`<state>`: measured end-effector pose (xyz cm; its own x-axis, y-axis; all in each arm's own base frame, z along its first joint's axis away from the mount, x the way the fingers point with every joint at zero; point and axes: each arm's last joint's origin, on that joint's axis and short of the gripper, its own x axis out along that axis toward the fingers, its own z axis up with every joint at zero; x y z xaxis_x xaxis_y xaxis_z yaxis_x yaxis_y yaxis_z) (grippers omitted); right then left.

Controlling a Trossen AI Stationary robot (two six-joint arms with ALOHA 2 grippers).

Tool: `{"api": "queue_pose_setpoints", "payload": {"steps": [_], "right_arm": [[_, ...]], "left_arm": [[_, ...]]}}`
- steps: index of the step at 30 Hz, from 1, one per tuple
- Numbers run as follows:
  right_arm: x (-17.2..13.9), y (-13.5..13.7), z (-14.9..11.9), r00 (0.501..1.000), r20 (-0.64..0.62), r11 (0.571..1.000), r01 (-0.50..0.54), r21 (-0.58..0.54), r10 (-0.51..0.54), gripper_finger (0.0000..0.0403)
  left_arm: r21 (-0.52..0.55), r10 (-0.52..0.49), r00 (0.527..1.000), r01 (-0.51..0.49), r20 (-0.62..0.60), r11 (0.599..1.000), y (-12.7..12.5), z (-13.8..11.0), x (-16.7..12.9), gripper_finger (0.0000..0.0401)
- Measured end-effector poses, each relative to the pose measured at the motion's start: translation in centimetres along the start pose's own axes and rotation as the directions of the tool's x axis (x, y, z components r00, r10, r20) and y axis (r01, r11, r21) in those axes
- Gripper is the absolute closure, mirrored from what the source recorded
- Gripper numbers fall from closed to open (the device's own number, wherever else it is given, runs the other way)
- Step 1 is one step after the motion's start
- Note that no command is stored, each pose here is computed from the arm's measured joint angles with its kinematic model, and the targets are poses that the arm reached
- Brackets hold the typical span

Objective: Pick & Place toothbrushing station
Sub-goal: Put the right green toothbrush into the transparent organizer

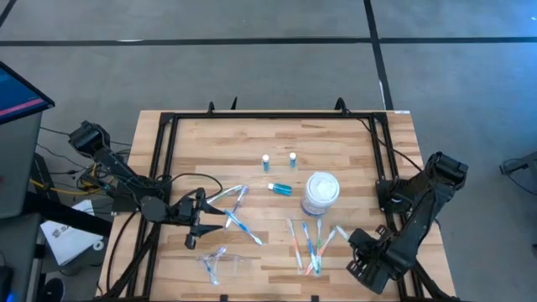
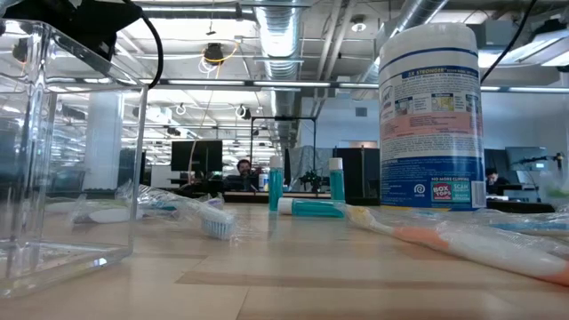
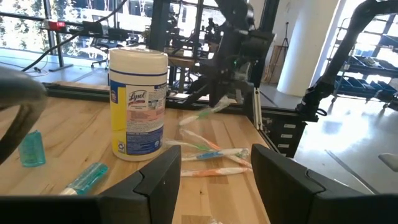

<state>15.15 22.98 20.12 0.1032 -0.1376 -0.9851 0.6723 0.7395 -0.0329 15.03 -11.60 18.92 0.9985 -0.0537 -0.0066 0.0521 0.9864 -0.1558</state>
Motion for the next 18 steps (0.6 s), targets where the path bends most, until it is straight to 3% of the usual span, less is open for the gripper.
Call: {"api": "queue_pose_setpoints", "payload": {"steps": [7, 18], "right_arm": [[-2.9, 0.7, 1.3, 1.000, 0.000, 0.998, 0.007, -0.068, -0.007, 0.0403], [-5.7, 2.2, 4.5, 0.995, 0.023, 0.976, -0.090, -0.198, 0.097, 0.0403]], "left_arm": [[-0.003, -0.001, 1.000, 0.001, 0.004, 1.000, 0.0, 0.0, 0.0, 0.0210], [-0.049, -0.074, 0.996, 0.077, 0.050, 0.996, -0.3, 0.7, 0.0, 0.0210]]}}
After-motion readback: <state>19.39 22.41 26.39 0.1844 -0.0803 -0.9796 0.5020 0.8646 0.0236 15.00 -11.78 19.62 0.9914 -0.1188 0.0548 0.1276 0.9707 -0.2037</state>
